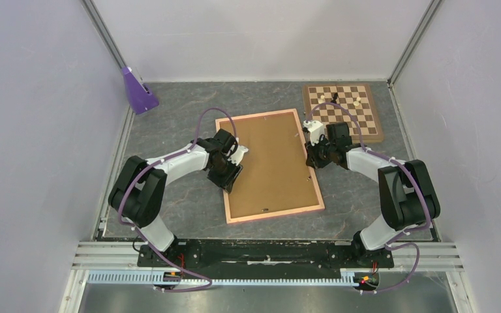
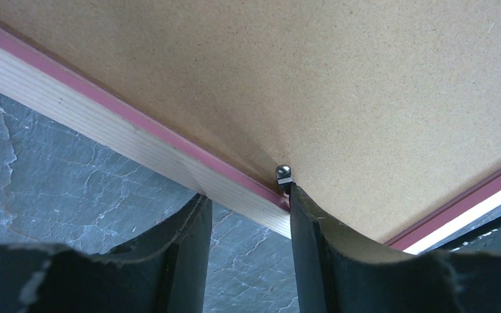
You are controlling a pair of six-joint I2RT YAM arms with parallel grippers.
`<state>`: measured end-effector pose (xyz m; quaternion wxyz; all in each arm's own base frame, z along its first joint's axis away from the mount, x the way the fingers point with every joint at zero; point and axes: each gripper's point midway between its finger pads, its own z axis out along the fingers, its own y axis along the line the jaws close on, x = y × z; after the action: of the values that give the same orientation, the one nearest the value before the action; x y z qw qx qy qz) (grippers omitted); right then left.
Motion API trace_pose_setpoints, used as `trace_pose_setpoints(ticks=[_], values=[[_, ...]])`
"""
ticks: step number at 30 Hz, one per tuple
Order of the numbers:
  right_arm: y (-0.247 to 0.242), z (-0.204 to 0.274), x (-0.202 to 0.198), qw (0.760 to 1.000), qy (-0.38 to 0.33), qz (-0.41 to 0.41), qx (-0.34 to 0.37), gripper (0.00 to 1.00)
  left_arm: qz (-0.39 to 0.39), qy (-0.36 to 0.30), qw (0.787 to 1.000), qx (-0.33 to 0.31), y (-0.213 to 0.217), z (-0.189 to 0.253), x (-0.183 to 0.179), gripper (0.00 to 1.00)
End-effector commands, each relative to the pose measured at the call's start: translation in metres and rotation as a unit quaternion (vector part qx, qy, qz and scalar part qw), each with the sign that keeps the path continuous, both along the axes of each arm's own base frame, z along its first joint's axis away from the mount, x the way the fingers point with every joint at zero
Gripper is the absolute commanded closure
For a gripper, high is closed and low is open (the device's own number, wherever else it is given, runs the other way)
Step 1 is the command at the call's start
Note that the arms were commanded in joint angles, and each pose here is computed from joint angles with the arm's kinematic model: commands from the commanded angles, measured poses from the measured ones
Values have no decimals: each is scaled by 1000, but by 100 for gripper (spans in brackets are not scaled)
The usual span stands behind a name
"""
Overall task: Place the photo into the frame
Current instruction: Install the photo frame at the center of the board.
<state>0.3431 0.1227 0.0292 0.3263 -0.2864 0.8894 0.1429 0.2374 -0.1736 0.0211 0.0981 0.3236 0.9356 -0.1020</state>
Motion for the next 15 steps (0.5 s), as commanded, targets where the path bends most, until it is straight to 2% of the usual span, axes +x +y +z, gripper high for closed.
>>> trace_pose_setpoints(ticks=[1,7,8,11,15], values=[[-6,6,20,998,-43,16,-32,87,-53,-44,998,15,2,2,12,98],[-7,7,22,998,-46,16,-35,87,-65,-50,996,18,3,3,14,98],[-7,7,22,998,-46,17,-35,87,-62,-51,997,18,3,4,14,95],[-7,8,22,998,-46,18,-35,87,-43,-46,998,14,0,6,15,64],[-6,6,20,998,-42,19,-33,87,-26,-26,999,-1,-8,8,12,42]])
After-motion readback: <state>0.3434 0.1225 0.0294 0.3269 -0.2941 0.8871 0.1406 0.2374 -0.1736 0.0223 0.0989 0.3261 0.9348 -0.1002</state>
